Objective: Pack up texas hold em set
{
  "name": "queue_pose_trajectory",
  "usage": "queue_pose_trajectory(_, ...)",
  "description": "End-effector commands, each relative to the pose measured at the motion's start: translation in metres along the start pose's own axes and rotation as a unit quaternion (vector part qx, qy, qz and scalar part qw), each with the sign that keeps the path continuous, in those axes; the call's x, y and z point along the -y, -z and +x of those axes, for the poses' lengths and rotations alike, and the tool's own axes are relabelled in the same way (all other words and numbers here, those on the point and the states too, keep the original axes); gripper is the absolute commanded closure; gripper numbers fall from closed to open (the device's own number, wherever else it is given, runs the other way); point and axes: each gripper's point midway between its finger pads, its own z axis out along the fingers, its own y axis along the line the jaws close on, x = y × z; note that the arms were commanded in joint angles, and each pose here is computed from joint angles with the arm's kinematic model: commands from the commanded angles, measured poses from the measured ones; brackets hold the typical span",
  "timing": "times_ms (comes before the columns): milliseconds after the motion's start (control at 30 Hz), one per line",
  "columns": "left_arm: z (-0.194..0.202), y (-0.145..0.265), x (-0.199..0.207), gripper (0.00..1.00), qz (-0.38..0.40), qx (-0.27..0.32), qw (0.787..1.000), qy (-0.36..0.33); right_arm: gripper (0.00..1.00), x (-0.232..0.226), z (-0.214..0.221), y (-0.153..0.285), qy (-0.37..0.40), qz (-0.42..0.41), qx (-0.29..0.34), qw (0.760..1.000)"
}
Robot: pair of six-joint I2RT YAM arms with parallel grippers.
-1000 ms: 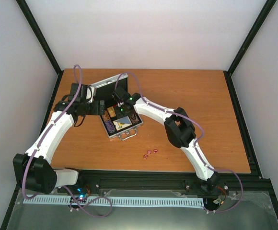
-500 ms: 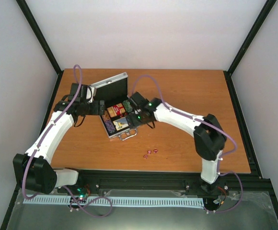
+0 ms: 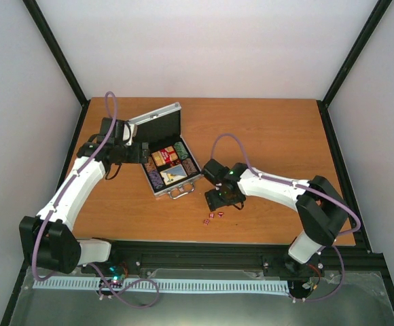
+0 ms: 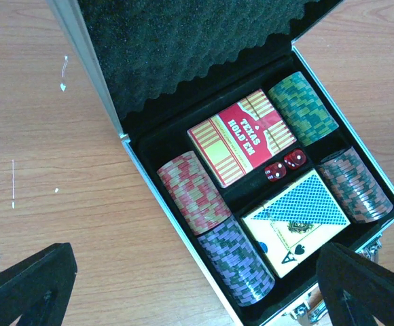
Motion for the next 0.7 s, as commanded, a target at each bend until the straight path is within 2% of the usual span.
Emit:
queue_pose_trajectory(0,-0.008,0.0,-0.001,0.0,0.001,0.01,1.0,0.003,0.17,-0.009,0.015,-0.008,0.009,-0.012,-0.014,1.0)
queue_pose_trajectory(200,-0.005,-0.001,-0.001,0.0,0.001,0.008,1.0,0.002,0.38,-0.009,0.023,-0.014,0.015,-0.025,-0.017,0.999)
queue_pose_trajectory(500,-0.002,-0.003,-0.003,0.0,-0.003,0.004,1.0,0.0,0.4,-0.014,0.029,-0.023,0.023,-0.038,-0.034,0.998)
queue_pose_trajectory(667,-0.001,-0.003,-0.003,0.0,-0.004,0.003,1.0,0.0,0.48,-0.01,0.037,-0.028,0.015,-0.03,-0.047,0.998)
